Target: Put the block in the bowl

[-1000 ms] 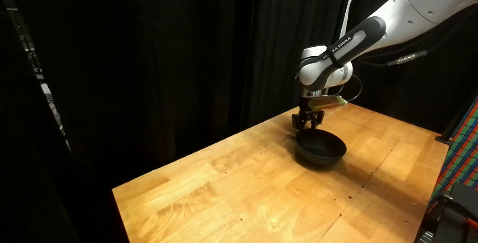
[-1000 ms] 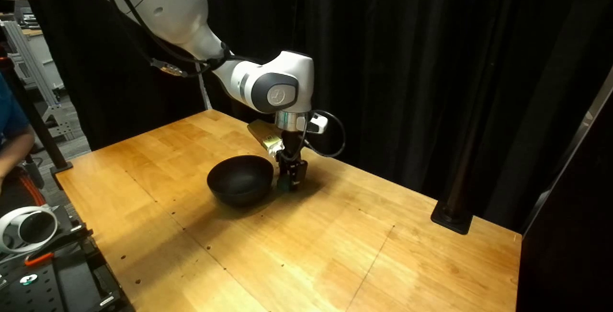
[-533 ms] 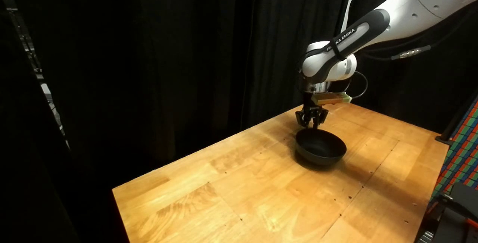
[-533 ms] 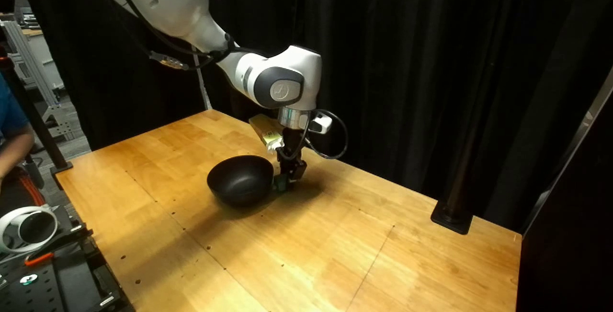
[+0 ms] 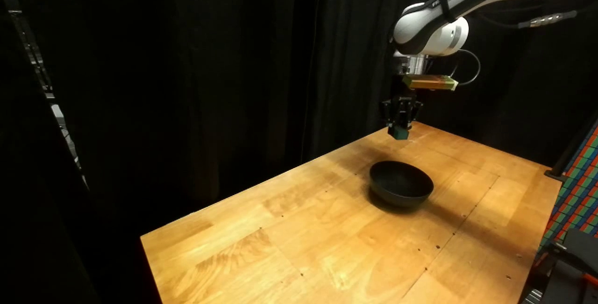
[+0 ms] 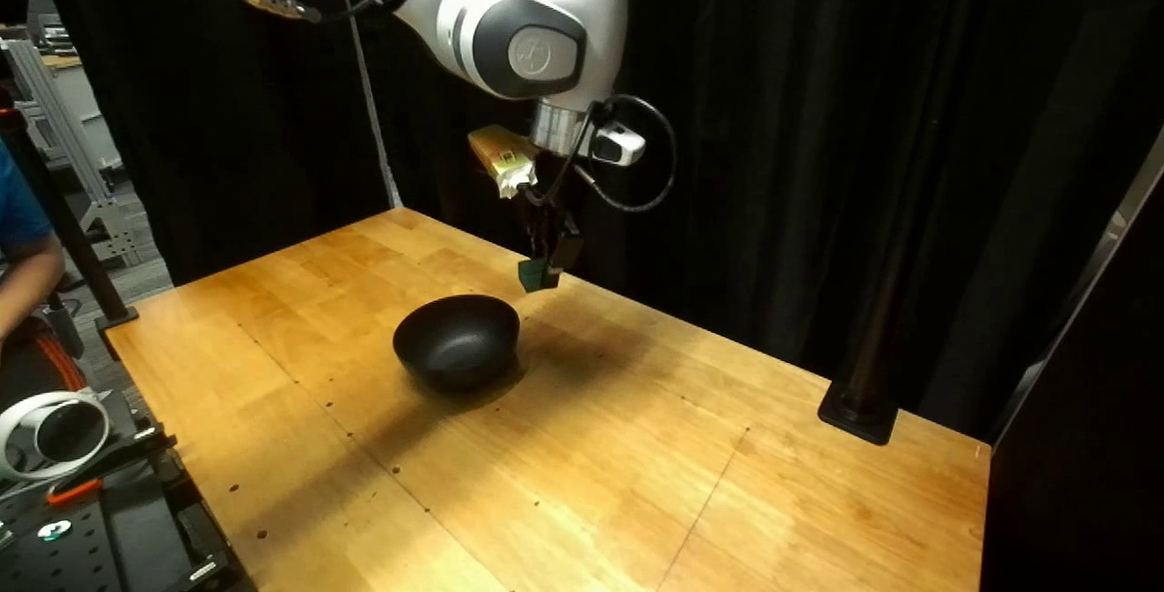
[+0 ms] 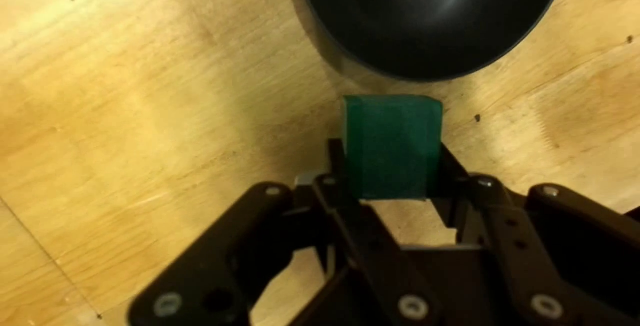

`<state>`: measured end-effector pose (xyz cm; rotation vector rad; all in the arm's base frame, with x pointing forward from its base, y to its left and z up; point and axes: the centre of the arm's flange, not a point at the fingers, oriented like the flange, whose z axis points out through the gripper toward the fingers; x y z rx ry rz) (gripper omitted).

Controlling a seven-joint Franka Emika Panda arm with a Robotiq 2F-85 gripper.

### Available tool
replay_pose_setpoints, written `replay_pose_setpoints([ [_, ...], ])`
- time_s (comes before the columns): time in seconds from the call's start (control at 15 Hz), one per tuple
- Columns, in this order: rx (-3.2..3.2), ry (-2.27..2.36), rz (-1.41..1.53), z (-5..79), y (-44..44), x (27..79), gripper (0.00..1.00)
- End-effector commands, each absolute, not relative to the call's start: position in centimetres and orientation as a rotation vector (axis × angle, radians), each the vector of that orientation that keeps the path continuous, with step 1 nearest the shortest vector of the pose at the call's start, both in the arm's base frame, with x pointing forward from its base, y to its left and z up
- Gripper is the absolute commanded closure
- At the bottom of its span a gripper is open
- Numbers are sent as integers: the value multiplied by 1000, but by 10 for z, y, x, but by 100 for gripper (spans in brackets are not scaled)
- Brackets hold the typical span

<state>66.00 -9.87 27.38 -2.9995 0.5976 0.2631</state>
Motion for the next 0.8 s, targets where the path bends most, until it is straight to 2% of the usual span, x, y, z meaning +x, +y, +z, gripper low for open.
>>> replay_pose_setpoints([
  [0.0, -2885, 651, 435, 293, -89, 614, 82],
  [0.07, -2867, 658, 458, 294, -86, 604, 82],
  [0.13, -2841, 675, 485, 295, -85, 596, 32],
  [0.2, -2824, 683, 499, 295, -85, 589, 32],
  [0.27, -2804, 699, 513, 300, -85, 583, 27],
  [0.47, -2764, 757, 470, 330, -92, 563, 2],
  [0.73, -2726, 926, 322, 374, -118, 518, 0],
])
